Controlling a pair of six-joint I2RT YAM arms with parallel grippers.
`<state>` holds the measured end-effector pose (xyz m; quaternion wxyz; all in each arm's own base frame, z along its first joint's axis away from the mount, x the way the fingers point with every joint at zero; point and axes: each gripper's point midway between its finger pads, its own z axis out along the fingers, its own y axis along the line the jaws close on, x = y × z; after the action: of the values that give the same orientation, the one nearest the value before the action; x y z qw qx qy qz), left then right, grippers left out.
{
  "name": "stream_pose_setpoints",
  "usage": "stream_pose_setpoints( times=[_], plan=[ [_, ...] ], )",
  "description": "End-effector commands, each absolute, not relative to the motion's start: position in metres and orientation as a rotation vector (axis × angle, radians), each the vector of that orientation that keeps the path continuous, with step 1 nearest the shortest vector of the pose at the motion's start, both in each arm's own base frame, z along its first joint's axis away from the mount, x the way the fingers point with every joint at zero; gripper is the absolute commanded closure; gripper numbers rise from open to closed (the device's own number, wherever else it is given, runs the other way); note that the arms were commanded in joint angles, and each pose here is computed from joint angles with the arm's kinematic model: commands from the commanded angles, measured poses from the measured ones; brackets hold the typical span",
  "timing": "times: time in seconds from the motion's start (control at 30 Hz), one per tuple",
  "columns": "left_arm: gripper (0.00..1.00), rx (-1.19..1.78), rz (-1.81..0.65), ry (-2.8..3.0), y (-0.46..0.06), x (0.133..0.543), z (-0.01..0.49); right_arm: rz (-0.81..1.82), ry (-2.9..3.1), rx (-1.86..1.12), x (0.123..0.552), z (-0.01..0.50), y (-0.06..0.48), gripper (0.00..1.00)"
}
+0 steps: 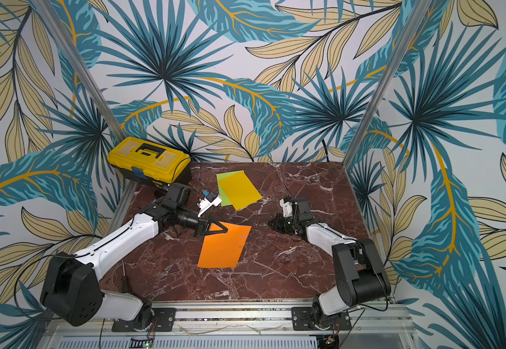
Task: Unclip the paperclips from the documents
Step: Place the paper clip at the center of the board.
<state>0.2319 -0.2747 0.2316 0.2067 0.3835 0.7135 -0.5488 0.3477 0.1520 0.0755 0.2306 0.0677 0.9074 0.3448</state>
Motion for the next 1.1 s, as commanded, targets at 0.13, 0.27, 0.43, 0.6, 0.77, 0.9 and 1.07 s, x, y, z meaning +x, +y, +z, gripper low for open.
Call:
stream_pose_setpoints(
  times=[0.13, 0.27, 0.43, 0.6, 0.77, 0.9, 1.07],
  plan=[
    [1.0, 1.085, -1.529, 1.98, -0.275, 0.228, 0.23, 0.919, 2.526, 0.284, 0.35, 0.053, 0.146, 1.0],
    [1.0, 1.084, -1.528, 1.982, -0.275, 0.228, 0.229, 0.877, 2.549, 0.327, 0.35, 0.043, 0.141, 1.0],
    [1.0, 1.085, -1.527, 1.982, -0.275, 0.228, 0.229, 0.849, 2.576, 0.362, 0.349, 0.033, 0.137, 1.0],
    [1.0, 1.082, -1.526, 1.985, -0.275, 0.229, 0.229, 0.827, 2.602, 0.383, 0.348, 0.025, 0.135, 1.0],
    [1.0, 1.082, -1.526, 1.986, -0.275, 0.229, 0.229, 0.813, 2.621, 0.398, 0.348, 0.018, 0.134, 1.0],
    [1.0, 1.082, -1.525, 1.987, -0.275, 0.229, 0.228, 0.806, 2.629, 0.397, 0.347, 0.017, 0.133, 0.97],
    [1.0, 1.083, -1.524, 1.985, -0.275, 0.229, 0.229, 0.798, 2.641, 0.389, 0.346, 0.017, 0.133, 0.87]
  ],
)
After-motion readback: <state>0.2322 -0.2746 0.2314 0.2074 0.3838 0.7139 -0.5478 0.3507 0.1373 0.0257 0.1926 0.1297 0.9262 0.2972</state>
